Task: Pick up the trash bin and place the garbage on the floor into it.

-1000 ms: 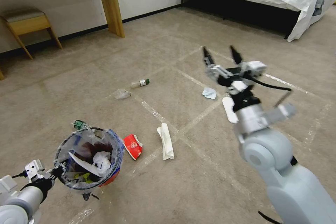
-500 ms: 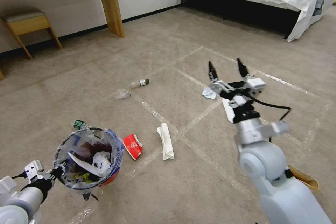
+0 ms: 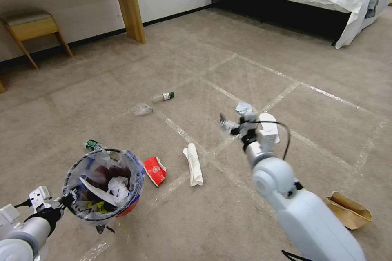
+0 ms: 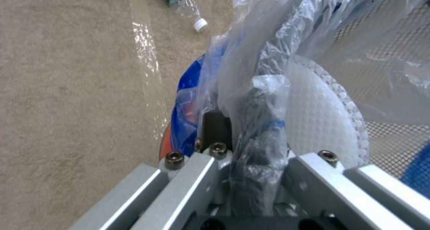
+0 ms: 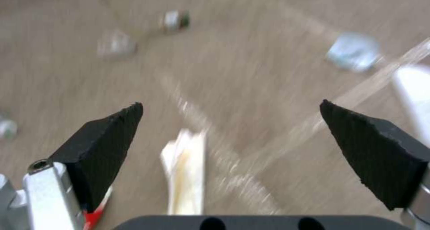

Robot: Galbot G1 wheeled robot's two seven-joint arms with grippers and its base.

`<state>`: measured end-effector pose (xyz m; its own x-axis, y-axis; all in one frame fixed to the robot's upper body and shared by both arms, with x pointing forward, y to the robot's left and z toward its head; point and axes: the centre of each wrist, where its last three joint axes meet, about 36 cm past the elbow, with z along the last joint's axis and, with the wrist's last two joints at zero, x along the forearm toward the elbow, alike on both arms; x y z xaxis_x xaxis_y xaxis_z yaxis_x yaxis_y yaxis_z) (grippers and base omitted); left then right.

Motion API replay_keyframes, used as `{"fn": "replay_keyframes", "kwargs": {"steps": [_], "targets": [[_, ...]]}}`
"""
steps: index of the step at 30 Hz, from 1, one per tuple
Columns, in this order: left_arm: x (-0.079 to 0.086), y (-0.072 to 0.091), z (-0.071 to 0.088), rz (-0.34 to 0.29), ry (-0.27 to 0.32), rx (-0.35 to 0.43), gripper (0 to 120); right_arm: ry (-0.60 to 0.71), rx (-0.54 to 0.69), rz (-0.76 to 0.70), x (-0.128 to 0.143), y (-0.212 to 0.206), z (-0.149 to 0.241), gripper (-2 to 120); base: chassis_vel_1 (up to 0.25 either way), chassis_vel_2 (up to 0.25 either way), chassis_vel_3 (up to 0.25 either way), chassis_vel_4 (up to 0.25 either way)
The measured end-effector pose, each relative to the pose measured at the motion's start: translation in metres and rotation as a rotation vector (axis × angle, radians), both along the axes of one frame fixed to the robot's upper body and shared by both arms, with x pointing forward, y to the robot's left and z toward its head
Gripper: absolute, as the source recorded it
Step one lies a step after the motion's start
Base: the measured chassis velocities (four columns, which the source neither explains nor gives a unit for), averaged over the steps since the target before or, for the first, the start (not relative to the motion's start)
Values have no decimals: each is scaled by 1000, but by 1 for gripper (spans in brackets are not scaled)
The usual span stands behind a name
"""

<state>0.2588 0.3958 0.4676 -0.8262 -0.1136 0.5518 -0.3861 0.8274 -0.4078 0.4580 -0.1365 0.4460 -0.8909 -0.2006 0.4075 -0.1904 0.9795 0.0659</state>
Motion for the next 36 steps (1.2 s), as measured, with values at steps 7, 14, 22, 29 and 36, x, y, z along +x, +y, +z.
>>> {"fn": "replay_keyframes", "kwargs": {"steps": [7, 14, 22, 29, 36], "targets": [[-4, -1, 3, 0, 0, 5, 1, 208, -57, 41, 40, 56, -46, 100, 0, 0, 0, 0], [-8, -2, 5, 2, 0, 8, 1, 307, -162, 15, 64, 77, -98, 100, 0, 0, 0, 0], [-9, -2, 5, 3, -1, 6, 1, 375, -227, -2, 67, 80, -152, 100, 0, 0, 0, 0], [-8, -5, 5, -2, -2, 1, 1, 400, -223, -3, 71, 85, -175, 100, 0, 0, 0, 0], [-12, -5, 6, -3, 0, 4, 1, 395, -198, 20, 68, 100, -188, 98, 0, 0, 0, 0]]}}
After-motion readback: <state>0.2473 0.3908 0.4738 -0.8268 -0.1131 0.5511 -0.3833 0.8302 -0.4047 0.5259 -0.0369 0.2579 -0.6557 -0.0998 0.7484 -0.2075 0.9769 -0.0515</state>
